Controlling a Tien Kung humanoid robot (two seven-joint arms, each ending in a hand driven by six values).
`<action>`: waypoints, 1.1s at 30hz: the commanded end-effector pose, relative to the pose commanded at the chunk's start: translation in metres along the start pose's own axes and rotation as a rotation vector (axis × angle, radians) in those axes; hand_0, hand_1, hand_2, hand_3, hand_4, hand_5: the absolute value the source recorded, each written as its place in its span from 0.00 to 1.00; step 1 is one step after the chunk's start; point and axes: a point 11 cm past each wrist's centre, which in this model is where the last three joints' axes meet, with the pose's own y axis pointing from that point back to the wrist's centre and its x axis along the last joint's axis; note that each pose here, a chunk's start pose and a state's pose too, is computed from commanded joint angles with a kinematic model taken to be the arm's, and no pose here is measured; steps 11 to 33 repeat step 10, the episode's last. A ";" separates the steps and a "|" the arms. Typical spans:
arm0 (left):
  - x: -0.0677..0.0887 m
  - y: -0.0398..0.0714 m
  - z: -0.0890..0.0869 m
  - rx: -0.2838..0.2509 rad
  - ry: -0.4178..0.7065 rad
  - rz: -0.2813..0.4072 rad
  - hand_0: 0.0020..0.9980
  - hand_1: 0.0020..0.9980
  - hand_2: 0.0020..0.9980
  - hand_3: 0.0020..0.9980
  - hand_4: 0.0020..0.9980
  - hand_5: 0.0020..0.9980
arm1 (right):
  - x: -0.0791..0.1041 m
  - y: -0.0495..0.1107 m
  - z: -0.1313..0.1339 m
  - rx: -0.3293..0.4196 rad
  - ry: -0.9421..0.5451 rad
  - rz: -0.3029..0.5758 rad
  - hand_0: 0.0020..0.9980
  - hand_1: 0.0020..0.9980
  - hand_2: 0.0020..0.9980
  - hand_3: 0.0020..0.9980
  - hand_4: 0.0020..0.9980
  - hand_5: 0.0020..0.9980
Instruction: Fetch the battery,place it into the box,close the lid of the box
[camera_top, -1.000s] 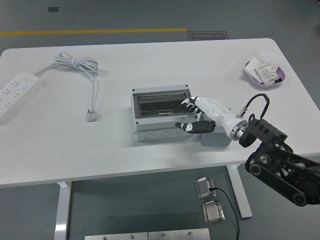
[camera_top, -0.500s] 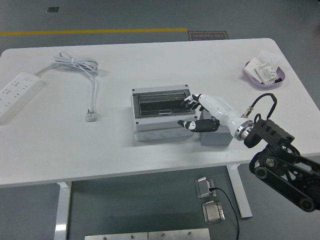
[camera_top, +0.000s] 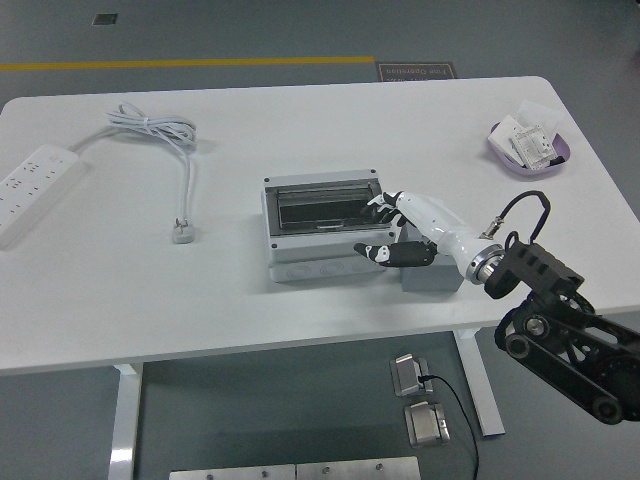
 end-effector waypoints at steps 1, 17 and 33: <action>0.000 0.000 0.000 0.000 0.000 0.000 0.67 0.72 0.69 0.63 0.64 0.19 | 0.000 0.000 0.000 0.000 -0.001 -0.001 0.58 0.65 0.65 0.71 0.80 0.50; -0.002 0.000 0.002 -0.003 -0.001 -0.003 0.67 0.72 0.68 0.63 0.64 0.19 | -0.005 -0.003 -0.003 0.007 -0.012 -0.006 0.58 0.65 0.65 0.71 0.80 0.50; -0.002 0.000 0.002 -0.003 -0.001 -0.003 0.67 0.72 0.68 0.63 0.64 0.19 | -0.005 -0.003 -0.003 0.007 -0.012 -0.006 0.58 0.65 0.65 0.71 0.80 0.50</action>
